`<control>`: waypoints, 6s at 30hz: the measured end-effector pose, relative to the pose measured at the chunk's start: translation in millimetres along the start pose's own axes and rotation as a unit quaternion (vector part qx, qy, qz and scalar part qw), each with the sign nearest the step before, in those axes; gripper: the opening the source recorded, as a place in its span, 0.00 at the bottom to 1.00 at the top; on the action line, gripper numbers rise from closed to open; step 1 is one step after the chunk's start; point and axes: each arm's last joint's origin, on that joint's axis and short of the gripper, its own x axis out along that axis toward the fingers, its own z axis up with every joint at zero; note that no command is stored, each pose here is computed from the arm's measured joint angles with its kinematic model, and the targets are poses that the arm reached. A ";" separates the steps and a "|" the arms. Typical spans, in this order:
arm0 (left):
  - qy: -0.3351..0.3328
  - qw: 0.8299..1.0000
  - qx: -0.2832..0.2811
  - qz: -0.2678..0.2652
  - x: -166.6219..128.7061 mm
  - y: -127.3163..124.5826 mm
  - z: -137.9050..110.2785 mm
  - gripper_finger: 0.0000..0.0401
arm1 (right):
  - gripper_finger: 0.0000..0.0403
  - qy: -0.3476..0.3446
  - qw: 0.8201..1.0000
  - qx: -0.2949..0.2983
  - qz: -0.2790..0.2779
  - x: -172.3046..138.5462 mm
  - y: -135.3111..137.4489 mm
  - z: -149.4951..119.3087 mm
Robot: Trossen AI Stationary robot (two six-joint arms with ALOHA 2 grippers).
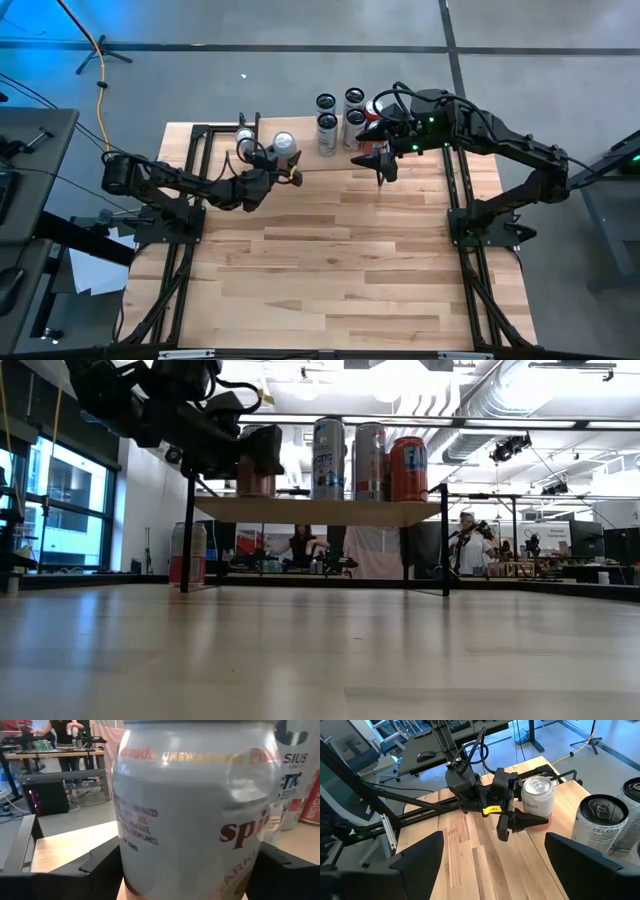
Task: Place canned beverage on shelf
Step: Put the right silver soda can on the shelf, then put the silver soda can on the shelf
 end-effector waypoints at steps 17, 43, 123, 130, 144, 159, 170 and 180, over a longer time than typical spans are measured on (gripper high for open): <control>-0.005 0.999 0.036 -0.013 -5.1 1.4 7.2 0.74 | 0.83 -0.001 1.000 0.005 -0.006 0.0 -0.3 0.1; -0.053 0.996 -0.025 -0.071 -27.8 22.3 59.9 0.99 | 0.83 -0.001 1.000 0.005 -0.007 0.4 -0.4 -0.2; 0.134 0.978 0.052 -0.152 -8.7 47.5 32.6 0.00 | 0.83 0.097 0.987 -0.040 -0.122 10.1 -9.7 -20.8; 0.121 0.979 0.039 -0.158 3.3 55.8 38.2 0.00 | 0.83 0.092 0.988 -0.040 -0.121 10.3 -9.5 -19.7; 0.083 0.980 0.013 -0.182 24.8 60.6 42.5 0.00 | 0.83 0.084 0.988 -0.039 -0.120 12.2 -9.4 -18.2; 0.102 0.974 0.058 -0.192 63.1 44.1 43.0 0.00 | 0.83 0.082 0.989 -0.028 -0.121 12.1 -9.4 -18.2; 0.117 0.972 0.082 -0.185 42.2 60.8 63.9 0.00 | 0.83 0.083 0.989 -0.031 -0.121 12.1 -9.4 -18.2; -0.029 0.971 0.005 -0.239 -33.3 103.5 138.6 0.01 | 0.83 0.084 0.988 -0.041 -0.120 12.0 -9.6 -18.2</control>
